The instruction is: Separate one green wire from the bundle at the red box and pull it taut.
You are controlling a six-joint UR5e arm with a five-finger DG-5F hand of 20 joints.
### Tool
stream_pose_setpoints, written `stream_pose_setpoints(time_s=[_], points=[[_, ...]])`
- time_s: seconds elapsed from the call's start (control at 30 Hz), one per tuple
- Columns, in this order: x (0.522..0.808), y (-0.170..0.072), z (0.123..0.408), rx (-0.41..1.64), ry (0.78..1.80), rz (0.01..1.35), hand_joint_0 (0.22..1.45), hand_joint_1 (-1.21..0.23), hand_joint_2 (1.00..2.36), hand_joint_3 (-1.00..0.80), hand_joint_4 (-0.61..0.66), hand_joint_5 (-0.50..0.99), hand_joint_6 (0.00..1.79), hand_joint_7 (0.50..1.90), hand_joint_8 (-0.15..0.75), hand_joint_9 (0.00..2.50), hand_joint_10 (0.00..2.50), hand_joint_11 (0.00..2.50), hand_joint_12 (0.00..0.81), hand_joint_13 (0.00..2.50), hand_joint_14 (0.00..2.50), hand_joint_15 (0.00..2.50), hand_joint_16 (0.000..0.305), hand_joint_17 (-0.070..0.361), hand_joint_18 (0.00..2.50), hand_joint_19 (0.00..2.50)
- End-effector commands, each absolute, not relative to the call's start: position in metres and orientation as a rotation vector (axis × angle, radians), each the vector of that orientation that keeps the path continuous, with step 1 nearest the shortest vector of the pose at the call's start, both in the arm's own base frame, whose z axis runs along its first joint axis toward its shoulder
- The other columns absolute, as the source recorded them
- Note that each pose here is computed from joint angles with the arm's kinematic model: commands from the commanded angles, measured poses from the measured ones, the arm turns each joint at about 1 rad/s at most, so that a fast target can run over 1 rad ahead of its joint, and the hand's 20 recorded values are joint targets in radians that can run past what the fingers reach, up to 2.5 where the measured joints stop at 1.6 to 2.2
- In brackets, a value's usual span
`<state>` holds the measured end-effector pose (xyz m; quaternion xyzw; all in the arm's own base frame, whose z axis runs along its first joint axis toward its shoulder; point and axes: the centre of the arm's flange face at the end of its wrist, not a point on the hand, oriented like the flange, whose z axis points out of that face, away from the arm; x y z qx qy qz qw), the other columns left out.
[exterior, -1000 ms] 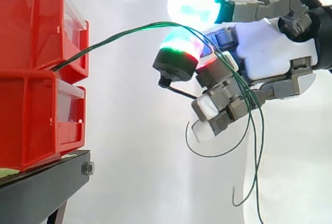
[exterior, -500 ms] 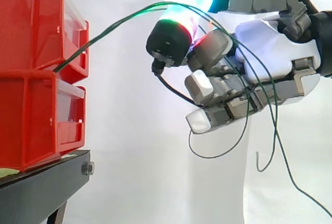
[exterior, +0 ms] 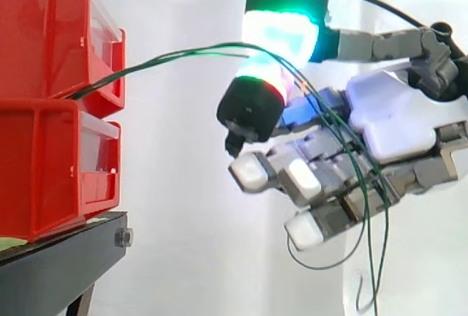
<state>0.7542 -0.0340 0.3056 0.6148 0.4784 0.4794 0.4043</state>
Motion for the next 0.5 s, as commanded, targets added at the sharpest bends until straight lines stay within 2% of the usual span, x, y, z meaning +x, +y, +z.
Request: stream_pose_setpoints(time_s=[0.0, 0.13, 0.27, 0.47], points=[[0.753, -0.032, 0.295, 1.542, 1.216, 1.208, 0.68, -0.78, 1.02, -0.2, -0.11, -0.19, 0.89, 1.11, 0.266, 0.57, 0.02, 0.5, 0.417, 0.66, 0.02, 0.44, 0.059, 0.132, 0.62, 0.38], [0.758, -0.031, 0.295, 1.496, 1.184, 1.239, 0.68, -0.78, 1.02, -0.2, -0.11, -0.19, 0.89, 1.11, 0.267, 0.58, 0.02, 0.5, 0.416, 0.65, 0.02, 0.44, 0.059, 0.132, 0.62, 0.38], [0.758, -0.03, 0.296, 1.451, 1.213, 1.208, 0.69, -0.78, 1.02, -0.21, -0.1, -0.19, 0.89, 1.1, 0.272, 0.6, 0.02, 0.51, 0.416, 0.65, 0.02, 0.45, 0.059, 0.132, 0.61, 0.38], [0.742, -0.033, 0.34, 1.338, 1.286, 1.112, 0.68, -0.78, 1.02, -0.21, -0.1, -0.19, 0.89, 1.1, 0.274, 0.62, 0.02, 0.52, 0.418, 0.65, 0.02, 0.44, 0.059, 0.133, 0.61, 0.38]])
